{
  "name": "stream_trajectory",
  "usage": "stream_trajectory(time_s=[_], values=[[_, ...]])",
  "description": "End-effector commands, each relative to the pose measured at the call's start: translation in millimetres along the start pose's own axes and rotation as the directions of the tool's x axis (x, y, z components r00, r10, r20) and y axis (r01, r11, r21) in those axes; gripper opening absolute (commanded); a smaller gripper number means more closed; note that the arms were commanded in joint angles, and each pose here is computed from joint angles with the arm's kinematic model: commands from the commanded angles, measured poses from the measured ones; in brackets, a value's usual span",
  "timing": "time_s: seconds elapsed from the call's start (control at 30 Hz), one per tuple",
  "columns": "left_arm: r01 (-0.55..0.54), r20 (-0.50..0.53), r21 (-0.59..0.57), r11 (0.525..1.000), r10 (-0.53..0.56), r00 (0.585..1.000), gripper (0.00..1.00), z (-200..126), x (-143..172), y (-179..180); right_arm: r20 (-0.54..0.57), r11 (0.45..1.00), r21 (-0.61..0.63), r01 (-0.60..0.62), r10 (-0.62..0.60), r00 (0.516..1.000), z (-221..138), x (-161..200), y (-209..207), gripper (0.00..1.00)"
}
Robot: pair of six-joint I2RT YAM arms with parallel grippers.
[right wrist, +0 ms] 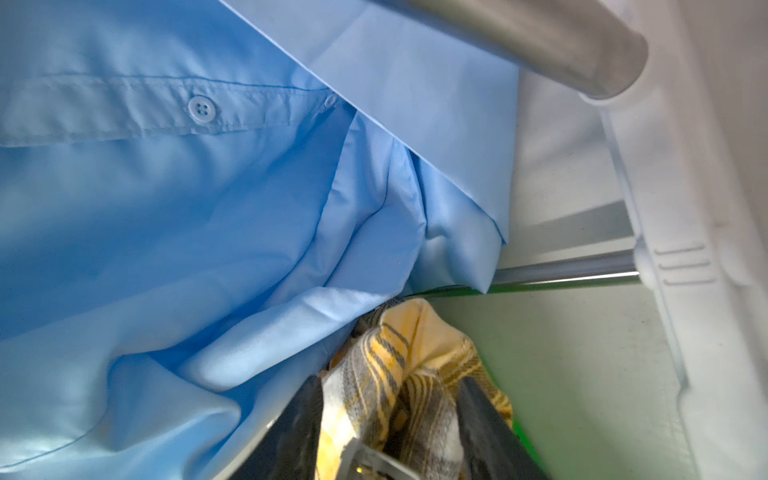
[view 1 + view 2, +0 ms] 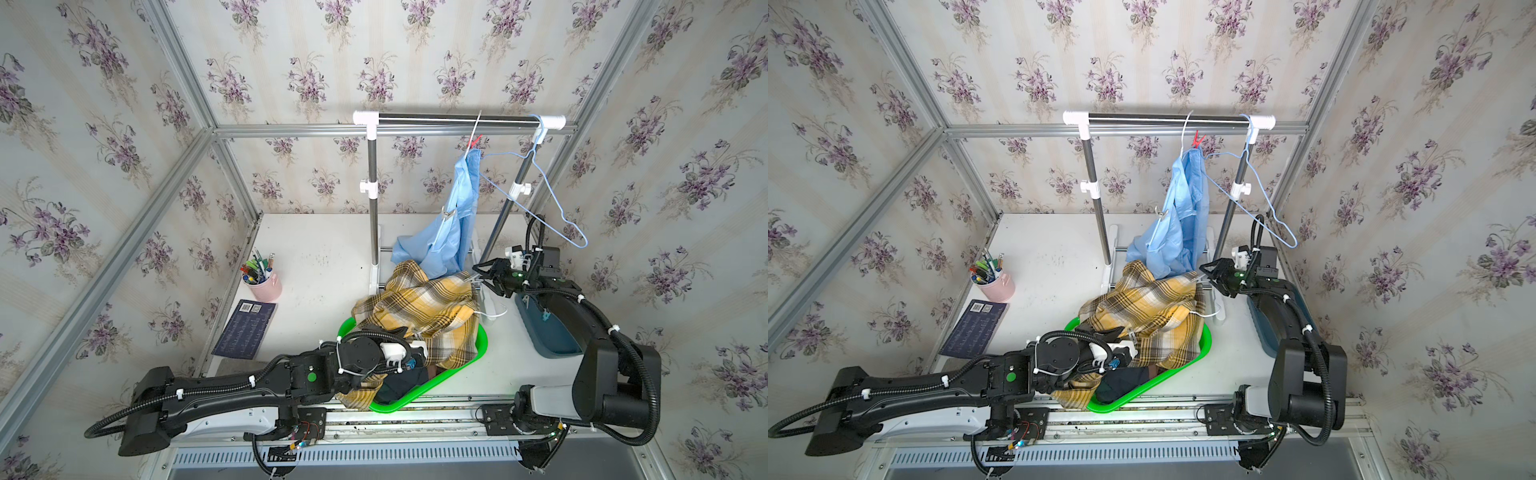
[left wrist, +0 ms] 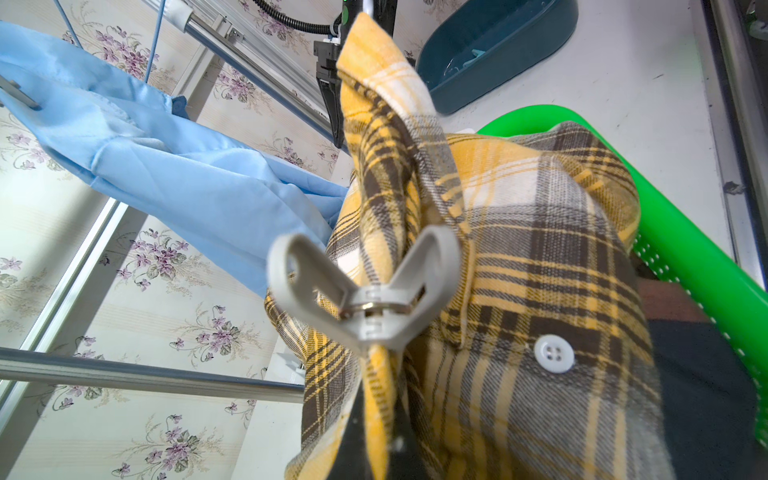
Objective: Remove the clothespins securing long-sleeve shirts to the hanger
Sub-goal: Remove the clamp from the hanger.
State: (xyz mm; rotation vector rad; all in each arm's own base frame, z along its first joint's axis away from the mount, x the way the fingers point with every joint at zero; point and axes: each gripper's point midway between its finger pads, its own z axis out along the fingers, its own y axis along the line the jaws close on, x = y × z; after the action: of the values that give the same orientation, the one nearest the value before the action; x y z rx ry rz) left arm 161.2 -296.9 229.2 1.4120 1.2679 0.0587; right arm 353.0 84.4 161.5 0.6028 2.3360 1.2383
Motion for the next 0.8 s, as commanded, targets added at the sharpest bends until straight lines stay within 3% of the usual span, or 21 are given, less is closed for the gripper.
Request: stream_trajectory(time_s=[0.0, 0.77], values=[[0.007, 0.031, -0.022, 1.000, -0.006, 0.999, 0.00, 0.3, -7.8, 4.6, 0.002, 1.000, -0.027, 0.010, -0.010, 1.000, 1.0, -0.5, 3.7, 0.51], [-0.013, 0.017, -0.025, 1.000, 0.013, 1.000, 0.00, 4.1, -6.5, -2.3, -0.006, 0.999, -0.031, -0.008, 0.008, 1.000, 1.2, 7.7, -2.0, 0.24]])
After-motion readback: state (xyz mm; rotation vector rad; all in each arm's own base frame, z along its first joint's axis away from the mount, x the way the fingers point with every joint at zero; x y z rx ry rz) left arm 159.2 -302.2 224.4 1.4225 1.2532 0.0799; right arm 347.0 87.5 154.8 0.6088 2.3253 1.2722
